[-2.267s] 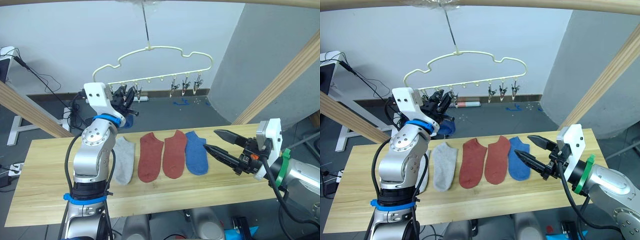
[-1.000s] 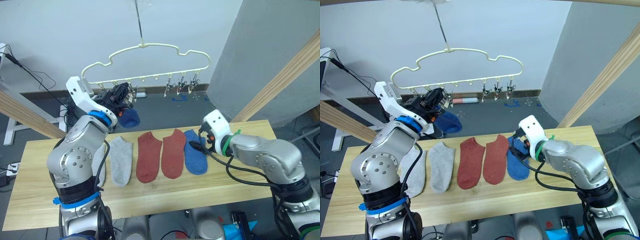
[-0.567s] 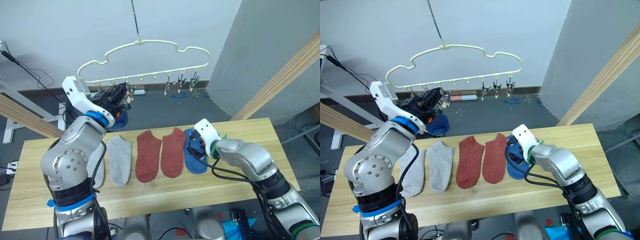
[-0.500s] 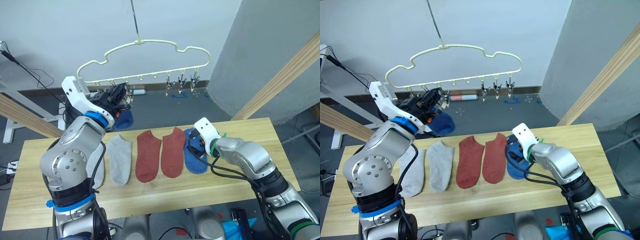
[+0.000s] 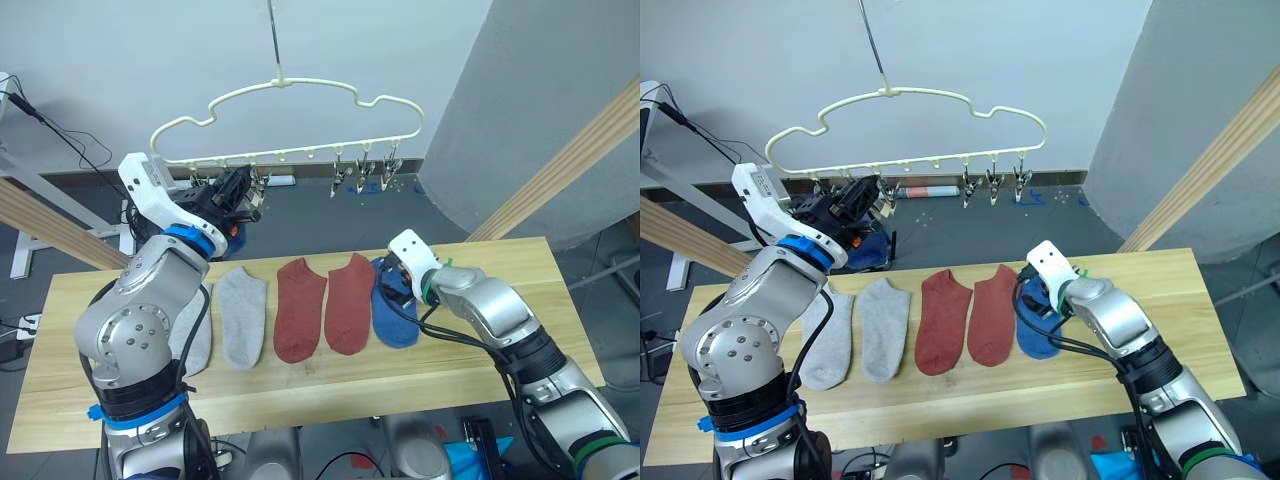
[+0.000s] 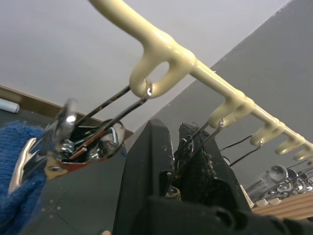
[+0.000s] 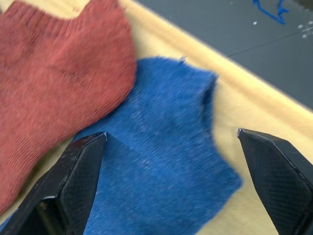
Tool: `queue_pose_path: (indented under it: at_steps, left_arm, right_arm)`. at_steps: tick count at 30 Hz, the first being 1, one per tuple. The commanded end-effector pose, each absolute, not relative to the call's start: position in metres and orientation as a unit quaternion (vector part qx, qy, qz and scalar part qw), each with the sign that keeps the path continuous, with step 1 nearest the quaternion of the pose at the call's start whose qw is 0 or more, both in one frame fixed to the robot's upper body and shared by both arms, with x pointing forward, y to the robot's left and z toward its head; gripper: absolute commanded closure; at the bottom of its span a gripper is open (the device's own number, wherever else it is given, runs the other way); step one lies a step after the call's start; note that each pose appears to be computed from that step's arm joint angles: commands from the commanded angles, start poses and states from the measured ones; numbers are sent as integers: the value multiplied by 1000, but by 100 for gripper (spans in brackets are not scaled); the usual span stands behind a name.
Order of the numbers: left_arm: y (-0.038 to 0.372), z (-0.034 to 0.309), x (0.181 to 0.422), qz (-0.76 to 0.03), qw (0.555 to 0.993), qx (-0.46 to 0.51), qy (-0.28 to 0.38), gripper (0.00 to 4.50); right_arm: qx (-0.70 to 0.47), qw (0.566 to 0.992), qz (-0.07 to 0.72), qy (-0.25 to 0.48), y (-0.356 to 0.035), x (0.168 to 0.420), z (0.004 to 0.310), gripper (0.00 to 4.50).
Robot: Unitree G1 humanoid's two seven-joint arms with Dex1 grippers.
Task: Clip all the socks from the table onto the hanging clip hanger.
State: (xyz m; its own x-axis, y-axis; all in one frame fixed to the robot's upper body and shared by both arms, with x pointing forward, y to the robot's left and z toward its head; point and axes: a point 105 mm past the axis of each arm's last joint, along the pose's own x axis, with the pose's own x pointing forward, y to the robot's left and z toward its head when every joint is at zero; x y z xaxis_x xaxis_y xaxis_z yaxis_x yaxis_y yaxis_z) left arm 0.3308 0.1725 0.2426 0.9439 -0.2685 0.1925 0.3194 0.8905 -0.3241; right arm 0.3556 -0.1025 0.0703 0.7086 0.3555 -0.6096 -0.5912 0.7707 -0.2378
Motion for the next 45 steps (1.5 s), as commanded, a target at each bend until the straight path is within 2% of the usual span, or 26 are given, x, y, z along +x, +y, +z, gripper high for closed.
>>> queue_pose_path:
  at_steps: [1,13,14,17,27,34,42,45]
  left_arm:
    - [176,244,326,-145,972,-169,-79,423]
    - [175,244,327,-144,972,-168,-79,423]
    - [175,244,327,-144,972,-168,-79,423]
    - [176,244,327,-143,972,-167,-78,423]
    - [177,244,327,-141,973,-165,-79,423]
    - [178,242,325,-148,971,-171,-72,423]
    - [183,246,326,-161,964,-206,-54,423]
    - [185,247,327,-161,962,-214,-48,423]
  right_arm:
    - [-219,896,269,278,-103,353,65,2]
    - [-250,886,267,286,-105,347,54,2]
    - [-251,886,265,286,-106,348,53,18]
    - [-259,886,260,284,-109,349,53,95]
    - [-246,888,258,292,-109,350,52,447]
    - [-240,886,270,291,-111,345,60,447]
    - [-170,880,405,179,-74,310,141,447]
    - [-131,878,438,145,-58,303,161,447]
